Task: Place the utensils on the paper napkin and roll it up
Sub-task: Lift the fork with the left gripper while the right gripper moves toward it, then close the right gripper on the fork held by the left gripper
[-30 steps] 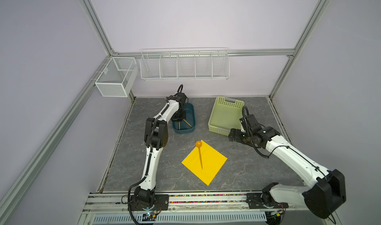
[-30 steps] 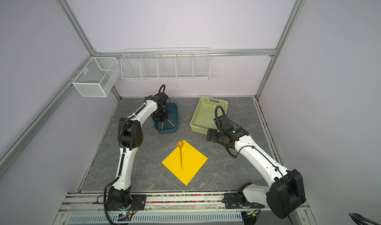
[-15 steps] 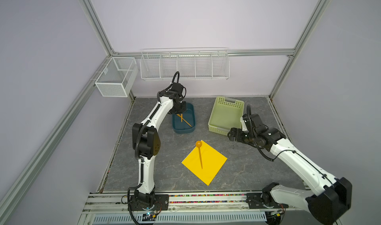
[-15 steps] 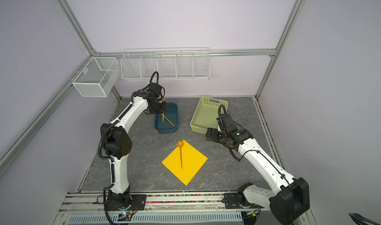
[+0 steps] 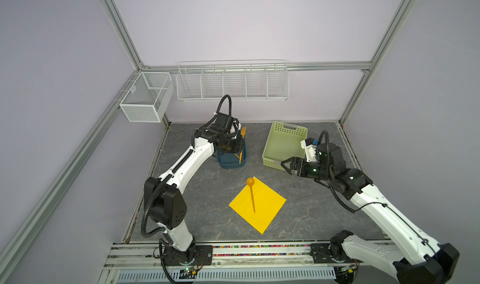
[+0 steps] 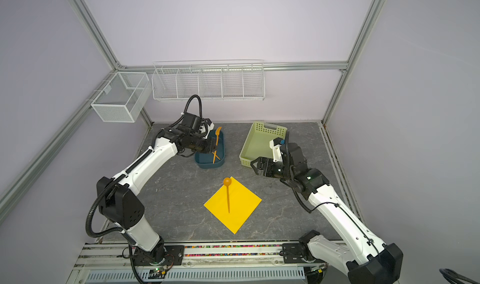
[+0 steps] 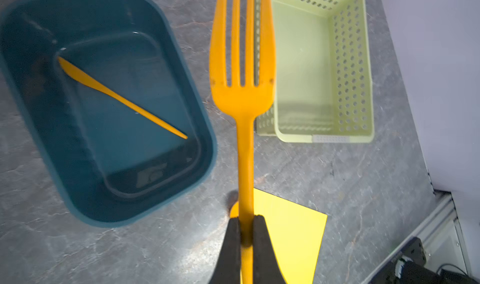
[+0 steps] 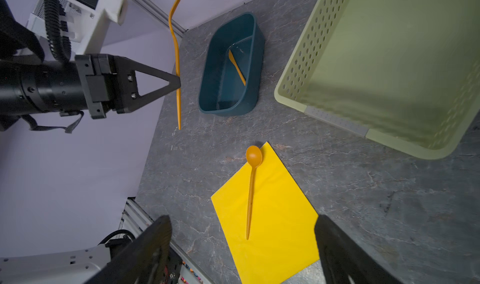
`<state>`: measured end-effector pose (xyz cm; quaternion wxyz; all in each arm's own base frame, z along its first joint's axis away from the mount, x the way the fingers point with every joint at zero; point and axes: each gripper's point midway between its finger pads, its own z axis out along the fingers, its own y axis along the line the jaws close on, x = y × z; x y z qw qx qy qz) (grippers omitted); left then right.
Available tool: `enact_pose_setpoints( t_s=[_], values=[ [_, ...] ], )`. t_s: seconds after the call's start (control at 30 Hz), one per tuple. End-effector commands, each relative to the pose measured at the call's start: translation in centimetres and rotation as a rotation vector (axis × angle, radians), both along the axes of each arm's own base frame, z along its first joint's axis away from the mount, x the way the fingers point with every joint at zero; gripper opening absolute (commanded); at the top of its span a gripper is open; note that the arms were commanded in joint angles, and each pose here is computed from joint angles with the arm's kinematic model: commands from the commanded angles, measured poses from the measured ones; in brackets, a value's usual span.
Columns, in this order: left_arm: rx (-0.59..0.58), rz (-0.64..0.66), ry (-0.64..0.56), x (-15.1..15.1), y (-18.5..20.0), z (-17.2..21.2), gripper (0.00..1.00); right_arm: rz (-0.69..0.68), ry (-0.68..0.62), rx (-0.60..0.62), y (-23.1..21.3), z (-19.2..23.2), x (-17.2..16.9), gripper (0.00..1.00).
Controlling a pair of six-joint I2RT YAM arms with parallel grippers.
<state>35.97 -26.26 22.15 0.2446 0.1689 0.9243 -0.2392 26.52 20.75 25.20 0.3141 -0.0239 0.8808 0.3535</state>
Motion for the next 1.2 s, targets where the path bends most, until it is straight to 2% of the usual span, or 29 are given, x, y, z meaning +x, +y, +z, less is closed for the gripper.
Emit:
enact_pose_setpoints(
  t_s=[0.0,0.17,0.4,0.5,0.57,0.67,0.97,1.17],
  values=[
    [-0.019,-0.053,-0.042,-2.1,-1.5,0.8,0.03,0.018,0.011,0.051,1.5,0.1,-0.3,0.87],
    [-0.023,-0.074,-0.038,-5.5,-3.1,0.1,0.03,0.008,0.058,0.106,3.6,-0.6,0.1,0.81],
    [-0.021,-0.088,-0.043,-8.3,-4.1,-0.4,0.03,0.016,0.073,0.131,6.6,-1.0,1.3,0.67],
    [-0.029,-0.083,-0.036,-8.8,-4.1,-0.7,0.03,0.023,0.081,0.138,7.8,-1.4,1.9,0.60],
    [-0.028,-0.082,-0.033,-9.1,-3.9,-0.9,0.03,0.030,0.082,0.145,8.5,-1.4,2.2,0.53],
    [-0.037,-0.082,-0.028,-9.4,-3.9,-1.1,0.03,0.034,0.084,0.163,9.4,-1.3,2.7,0.48],
    [-0.041,-0.085,-0.023,-9.9,-3.8,-1.4,0.03,0.061,0.108,0.179,11.6,-1.7,3.6,0.43],
    [-0.043,-0.085,-0.031,-9.8,-3.8,-1.2,0.03,0.067,0.131,0.170,12.2,-2.5,3.6,0.36]
  ],
)
